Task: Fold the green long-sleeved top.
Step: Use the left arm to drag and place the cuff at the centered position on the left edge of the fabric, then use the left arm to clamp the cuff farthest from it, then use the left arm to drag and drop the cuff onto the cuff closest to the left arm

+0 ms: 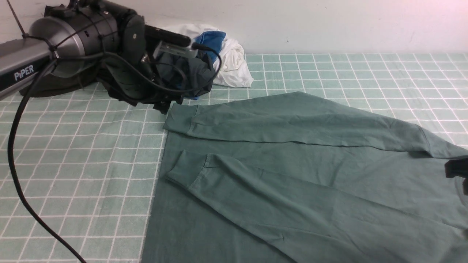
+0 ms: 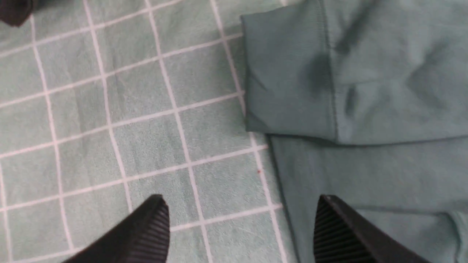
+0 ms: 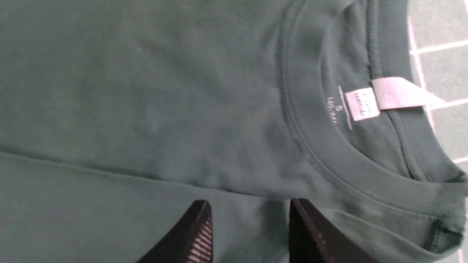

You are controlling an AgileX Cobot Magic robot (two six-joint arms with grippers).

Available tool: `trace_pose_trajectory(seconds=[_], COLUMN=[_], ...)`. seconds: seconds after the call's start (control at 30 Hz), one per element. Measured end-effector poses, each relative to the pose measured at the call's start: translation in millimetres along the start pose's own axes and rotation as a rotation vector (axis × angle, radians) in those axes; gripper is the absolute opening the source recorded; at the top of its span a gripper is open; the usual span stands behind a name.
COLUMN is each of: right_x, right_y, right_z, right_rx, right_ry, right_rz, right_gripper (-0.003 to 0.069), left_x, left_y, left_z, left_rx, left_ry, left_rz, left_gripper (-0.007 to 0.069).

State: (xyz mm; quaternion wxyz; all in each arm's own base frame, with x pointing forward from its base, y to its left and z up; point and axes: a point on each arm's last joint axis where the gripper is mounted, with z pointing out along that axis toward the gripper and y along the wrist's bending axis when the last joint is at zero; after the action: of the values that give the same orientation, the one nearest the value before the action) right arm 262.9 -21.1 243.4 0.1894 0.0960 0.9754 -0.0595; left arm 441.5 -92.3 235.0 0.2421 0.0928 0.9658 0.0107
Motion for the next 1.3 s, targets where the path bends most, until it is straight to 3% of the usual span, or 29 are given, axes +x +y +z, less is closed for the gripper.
trace_pose_trajectory(seconds=[0.13, 0.27, 0.43, 0.67, 0.83, 0.9, 0.97, 1.3], right_x=[1.4, 1.8, 1.4, 1.1, 0.6, 0.3, 0.2, -1.3], right_y=[5.7, 8.1, 8.4, 8.5, 8.7, 8.7, 8.8, 9.3], right_z=[-0.2, -0.4, -0.4, -0.4, -0.4, -0.4, -0.4, -0.5], right_rx=[-0.063, -0.090, -0.093, -0.094, -0.096, -0.096, -0.097, -0.102], right_ry=[0.014, 0.017, 0.011, 0.008, 0.002, -0.001, -0.003, -0.019], right_rz=[-0.056, -0.083, -0.094, -0.095, -0.095, -0.095, -0.095, -0.093], right_gripper=[0.0283, 0.0283, 0.0283, 0.0283, 0.0283, 0.0283, 0.0283, 0.0283], left_x=[5.4, 6.9, -3.6, -10.5, -5.4, -4.0, -4.0, -14.3], left_y=[16.9, 13.0, 6.6, 6.7, 5.7, 5.1, 4.4, 4.4], left_z=[48.7, 79.2, 85.2, 87.8, 93.3, 93.1, 92.1, 46.9], left_rx=[0.047, 0.107, 0.171, 0.177, 0.180, 0.185, 0.189, 0.208], left_ry=[0.069, 0.102, 0.035, -0.043, -0.002, 0.016, 0.018, -0.004], left_rz=[-0.119, -0.174, -0.214, -0.225, -0.203, -0.205, -0.187, -0.114], left_gripper=[0.0449, 0.0433, 0.0427, 0.0422, 0.0262, 0.0123, 0.0050, 0.0020])
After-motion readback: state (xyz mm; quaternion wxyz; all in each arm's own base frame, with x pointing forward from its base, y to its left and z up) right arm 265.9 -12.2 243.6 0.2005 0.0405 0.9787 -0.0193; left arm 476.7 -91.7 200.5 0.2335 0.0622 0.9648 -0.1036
